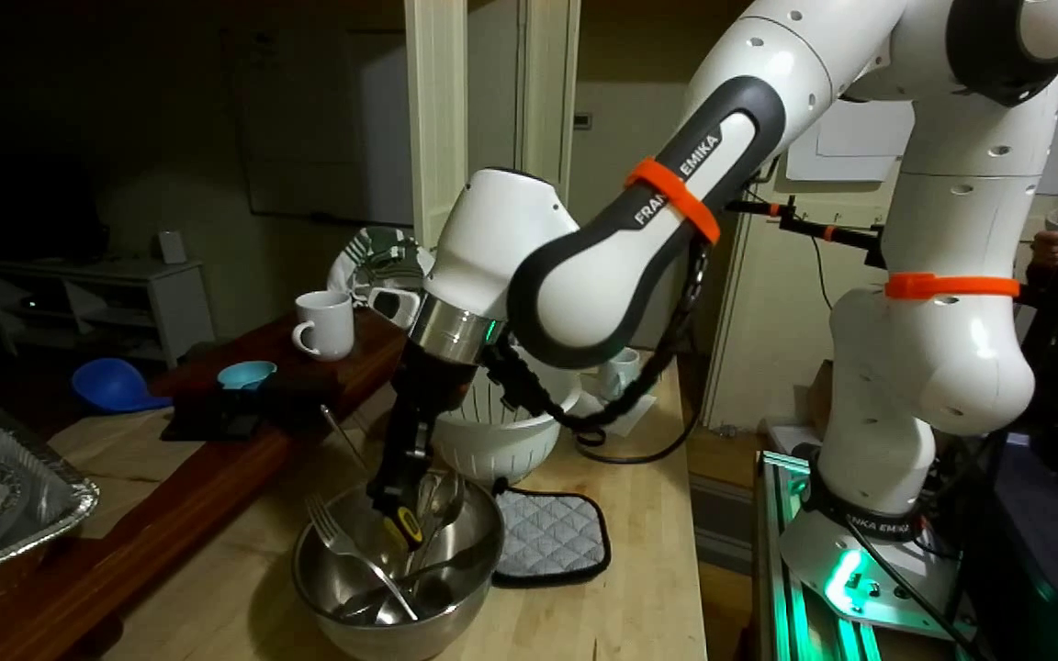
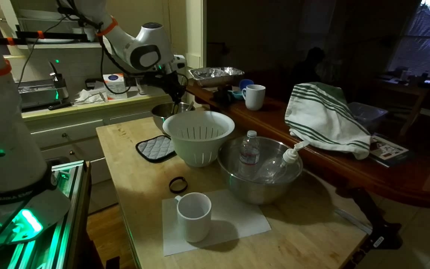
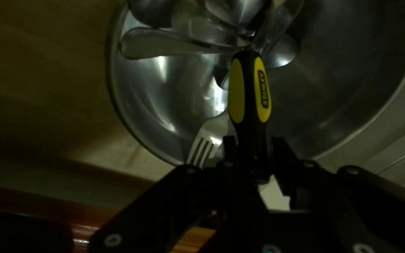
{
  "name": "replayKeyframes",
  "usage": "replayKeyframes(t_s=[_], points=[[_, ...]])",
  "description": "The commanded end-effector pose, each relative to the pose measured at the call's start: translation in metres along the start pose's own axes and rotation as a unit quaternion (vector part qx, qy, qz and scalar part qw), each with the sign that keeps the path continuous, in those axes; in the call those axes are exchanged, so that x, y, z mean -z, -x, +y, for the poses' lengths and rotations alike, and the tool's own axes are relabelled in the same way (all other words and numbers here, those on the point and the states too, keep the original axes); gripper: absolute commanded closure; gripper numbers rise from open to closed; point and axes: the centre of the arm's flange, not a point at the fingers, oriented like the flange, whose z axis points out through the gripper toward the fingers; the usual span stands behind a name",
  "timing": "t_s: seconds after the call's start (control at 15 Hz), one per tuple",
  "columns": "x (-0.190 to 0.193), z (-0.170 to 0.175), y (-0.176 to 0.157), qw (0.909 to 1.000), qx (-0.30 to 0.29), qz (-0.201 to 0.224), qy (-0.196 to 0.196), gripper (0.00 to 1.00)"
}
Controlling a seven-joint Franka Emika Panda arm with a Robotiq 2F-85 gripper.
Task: Take the screwdriver out of the cup and put into the metal bowl
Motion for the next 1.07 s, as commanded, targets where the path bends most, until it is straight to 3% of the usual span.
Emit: replayKeyframes(t_s=[0.0, 0.07, 0.27, 0.47, 0.93, 1.0], points=[[0.040, 0.069, 0.028, 0.9986, -0.016, -0.039, -0.032, 0.46], [0.041, 0.088, 0.033, 0.9978, -0.023, -0.045, -0.044, 0.45], [0.047, 0.133, 0.043, 0.9937, -0.031, -0.081, -0.072, 0.23], [0.056, 0.150, 0.050, 0.9907, -0.019, -0.106, -0.084, 0.01], [0.122, 0.150, 0.050, 0.9962, -0.003, -0.082, -0.029, 0.00], [0.100, 0.155, 0.043, 0.9964, -0.007, -0.077, -0.035, 0.00]])
